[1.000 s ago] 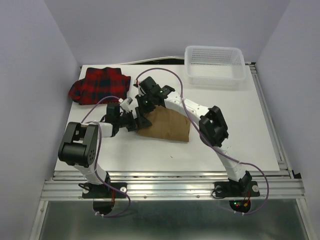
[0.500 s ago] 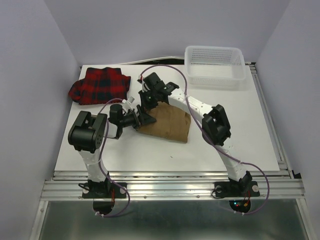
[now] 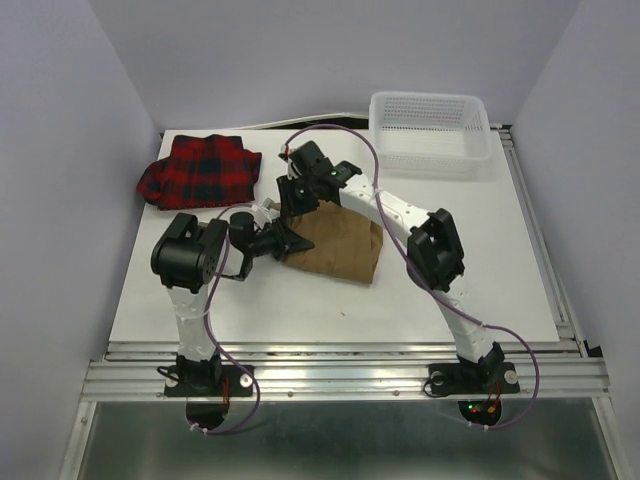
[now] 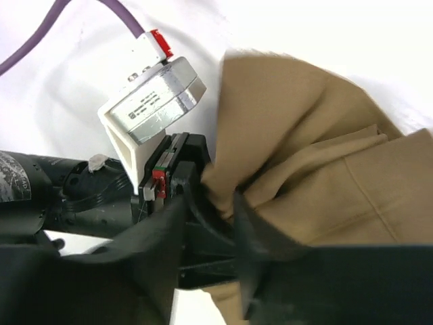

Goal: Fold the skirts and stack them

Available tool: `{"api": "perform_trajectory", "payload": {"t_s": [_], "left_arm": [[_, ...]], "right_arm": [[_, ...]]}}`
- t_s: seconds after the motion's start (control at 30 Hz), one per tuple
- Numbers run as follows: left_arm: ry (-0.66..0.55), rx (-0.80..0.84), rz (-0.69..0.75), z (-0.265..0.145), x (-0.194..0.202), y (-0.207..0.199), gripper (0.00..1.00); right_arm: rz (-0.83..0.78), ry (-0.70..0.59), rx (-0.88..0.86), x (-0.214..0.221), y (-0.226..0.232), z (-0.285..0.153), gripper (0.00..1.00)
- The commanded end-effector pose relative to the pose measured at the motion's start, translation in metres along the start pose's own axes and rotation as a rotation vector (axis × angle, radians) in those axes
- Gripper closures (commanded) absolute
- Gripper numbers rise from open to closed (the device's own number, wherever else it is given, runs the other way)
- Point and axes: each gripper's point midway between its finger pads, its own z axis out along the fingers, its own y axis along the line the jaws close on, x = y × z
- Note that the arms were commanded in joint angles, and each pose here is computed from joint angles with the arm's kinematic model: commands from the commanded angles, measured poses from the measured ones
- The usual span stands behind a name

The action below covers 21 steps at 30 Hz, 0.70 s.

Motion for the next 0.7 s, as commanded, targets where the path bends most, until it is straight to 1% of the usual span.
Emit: {"api": "perform_trajectory", "payload": {"t_s": [0.0, 0.03, 0.07, 0.1, 0.13, 0.17, 0.2, 0.23, 0.27, 0.3, 0.33, 0.37, 0.4, 0.43, 0.47, 0.5, 0.57, 0.6, 0.63, 0.67], "left_arm": [[-0.064, -0.072, 0.074, 0.006, -0.025, -0.003, 0.74], [-0.043, -0.134, 0.114, 0.005, -0.026, 0.006, 0.83], [-0.08, -0.187, 0.152, 0.002, -0.038, 0.005, 0.89], [-0.049, -0.25, 0.205, 0.0, -0.041, 0.01, 0.92], [-0.042, -0.288, 0.247, -0.002, -0.048, 0.01, 0.97], [-0.084, -0.391, 0.303, -0.007, -0.065, 0.017, 1.0], [-0.072, -0.457, 0.344, -0.011, -0.075, 0.021, 1.0], [-0.043, -0.522, 0.444, -0.014, -0.091, 0.017, 1.0], [-0.073, -0.632, 0.493, -0.023, -0.109, 0.025, 1.0], [-0.078, -0.671, 0.537, -0.027, -0.121, 0.022, 1.0], [-0.087, -0.694, 0.592, -0.029, -0.139, 0.009, 1.0], [-0.071, -0.732, 0.653, -0.034, -0.148, 0.008, 1.0], [-0.095, -0.768, 0.688, -0.037, -0.165, -0.001, 1.0], [-0.099, -0.785, 0.72, -0.039, -0.174, -0.007, 1.0], [-0.106, -0.802, 0.74, -0.041, -0.182, -0.011, 1.0], [-0.121, -0.815, 0.795, -0.042, -0.197, -0.023, 1.0], [-0.142, -0.832, 0.836, -0.044, -0.212, -0.033, 1.0], [-0.161, -0.848, 0.878, -0.046, -0.226, -0.042, 1.0], [-0.165, -0.872, 0.89, -0.046, -0.233, -0.042, 1.0], [-0.175, -0.867, 0.909, -0.047, -0.239, -0.051, 1.0]], "right_arm": [[-0.067, -0.221, 0.019, -0.065, 0.017, -0.053, 0.55], [-0.068, -0.247, 0.068, -0.074, 0.0, -0.059, 0.35], [-0.091, -0.278, 0.121, -0.083, -0.012, -0.067, 0.3], [-0.096, -0.309, 0.152, -0.092, -0.019, -0.079, 0.19], [-0.097, -0.333, 0.183, -0.1, -0.027, -0.088, 0.13], [-0.095, -0.357, 0.209, -0.109, -0.044, -0.099, 0.1], [-0.084, -0.381, 0.248, -0.116, -0.056, -0.109, 0.08], [-0.068, -0.412, 0.275, -0.125, -0.071, -0.125, 0.03], [-0.069, -0.423, 0.291, -0.129, -0.078, -0.132, 0.0], [-0.06, -0.435, 0.307, -0.132, -0.086, -0.139, 0.0], [-0.055, -0.453, 0.318, -0.136, -0.09, -0.149, 0.0], [-0.045, -0.448, 0.341, -0.134, -0.105, -0.154, 0.0], [-0.042, -0.451, 0.353, -0.133, -0.111, -0.156, 0.0], [-0.046, -0.457, 0.357, -0.133, -0.11, -0.161, 0.0], [-0.035, -0.459, 0.372, -0.133, -0.119, -0.165, 0.0], [-0.022, -0.44, 0.38, -0.125, -0.128, -0.162, 0.0], [-0.012, -0.447, 0.378, -0.123, -0.131, -0.168, 0.0], [-0.009, -0.43, 0.372, -0.115, -0.133, -0.162, 0.0], [-0.01, -0.432, 0.369, -0.114, -0.131, -0.165, 0.0], [-0.009, -0.426, 0.37, -0.112, -0.132, -0.162, 0.0]]}}
